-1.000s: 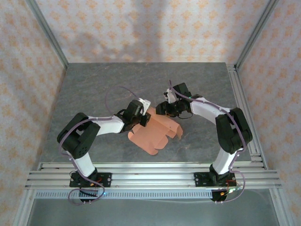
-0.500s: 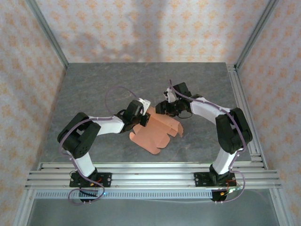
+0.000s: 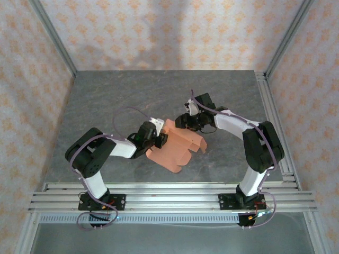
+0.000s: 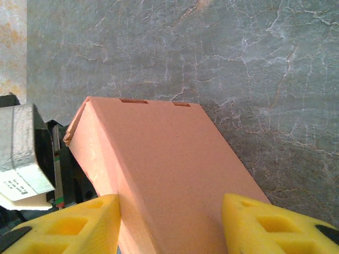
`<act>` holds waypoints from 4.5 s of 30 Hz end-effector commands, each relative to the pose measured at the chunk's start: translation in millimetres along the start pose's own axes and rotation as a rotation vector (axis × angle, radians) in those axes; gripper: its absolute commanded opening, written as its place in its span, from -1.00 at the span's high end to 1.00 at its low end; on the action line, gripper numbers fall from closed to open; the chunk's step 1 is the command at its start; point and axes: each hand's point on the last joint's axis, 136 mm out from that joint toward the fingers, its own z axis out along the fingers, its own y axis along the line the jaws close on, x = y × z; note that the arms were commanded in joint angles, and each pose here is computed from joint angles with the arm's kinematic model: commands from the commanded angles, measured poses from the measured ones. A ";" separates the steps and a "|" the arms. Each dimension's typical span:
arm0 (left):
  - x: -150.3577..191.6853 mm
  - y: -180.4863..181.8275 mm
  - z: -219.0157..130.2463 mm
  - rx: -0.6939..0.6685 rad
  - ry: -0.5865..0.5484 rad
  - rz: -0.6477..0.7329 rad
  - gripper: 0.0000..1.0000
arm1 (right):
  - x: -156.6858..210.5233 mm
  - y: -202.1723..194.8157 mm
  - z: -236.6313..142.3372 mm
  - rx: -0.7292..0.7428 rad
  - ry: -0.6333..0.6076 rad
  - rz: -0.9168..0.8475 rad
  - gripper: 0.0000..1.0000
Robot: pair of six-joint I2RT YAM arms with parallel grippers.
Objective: Fold the paper box
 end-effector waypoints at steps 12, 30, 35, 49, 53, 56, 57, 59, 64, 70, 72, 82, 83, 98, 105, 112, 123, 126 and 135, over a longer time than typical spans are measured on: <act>-35.9 -4.3 -7.2 0.030 -0.186 -0.029 0.47 | 7.1 -20.6 -1.5 0.097 -0.004 0.066 -0.03; -42.4 -9.3 4.0 0.097 -0.191 -0.023 0.55 | 9.5 -17.9 -2.5 0.095 0.002 0.094 -0.02; -43.6 -10.6 5.7 0.118 -0.182 -0.018 0.61 | 7.5 -11.7 -3.3 0.102 -0.003 0.079 -0.02; -58.1 -18.9 -6.1 0.173 -0.211 -0.009 1.00 | -20.0 25.3 -46.8 0.063 -0.185 -0.023 -0.31; -69.2 -29.6 -16.5 0.224 -0.215 -0.003 1.00 | -38.2 28.2 -71.1 0.043 -0.299 -0.002 -0.35; -78.5 -37.7 -27.4 0.265 -0.235 -0.005 1.00 | -46.9 22.2 -83.1 0.036 -0.346 0.022 -0.35; -82.6 -40.9 -32.0 0.282 -0.245 -0.007 1.00 | -47.9 19.1 -84.3 0.032 -0.347 0.034 -0.35; -89.4 -49.2 -40.5 0.323 -0.258 -0.008 1.00 | -48.6 13.1 -85.2 0.023 -0.341 0.057 -0.35; -105.2 -59.4 -58.5 0.371 -0.291 -0.009 1.00 | -37.7 21.4 -74.0 -0.070 -0.257 0.046 -0.30; -123.9 -64.5 -73.1 0.392 -0.339 -0.030 1.00 | -15.4 34.6 -58.4 -0.114 -0.146 -0.020 -0.21; -130.0 -62.7 -74.7 0.378 -0.348 -0.047 1.00 | -12.6 36.5 -56.4 -0.123 -0.137 -0.024 -0.15; -149.9 -54.7 -72.9 0.322 -0.392 -0.135 1.00 | -4.0 57.8 -31.4 -0.214 -0.113 0.018 -0.02; -150.7 -53.5 -71.9 0.315 -0.394 -0.141 1.00 | -4.0 61.1 -29.3 -0.232 -0.114 0.027 -0.01; -143.6 -15.6 -73.5 0.130 -0.423 -0.272 1.00 | -44.5 25.8 -72.6 -0.109 -0.364 0.095 -0.26; -147.4 11.7 -70.1 0.124 -0.422 -0.527 1.00 | -54.5 -21.9 -109.7 -0.008 -0.525 0.235 -0.27; -162.6 14.2 -65.7 0.191 -0.450 -0.684 1.00 | -46.2 -42.9 -125.9 -0.041 -0.608 0.301 -0.25; -177.1 13.6 -69.6 0.236 -0.509 -0.758 1.00 | -53.0 22.2 -134.3 -0.326 -0.572 0.142 -0.22; -178.7 7.2 -68.5 0.272 -0.509 -0.742 1.00 | -53.8 39.1 -135.9 -0.378 -0.560 0.109 -0.22; -179.2 0.4 -68.3 0.269 -0.509 -0.678 1.00 | -60.6 73.0 -140.1 -0.519 -0.534 0.081 -0.14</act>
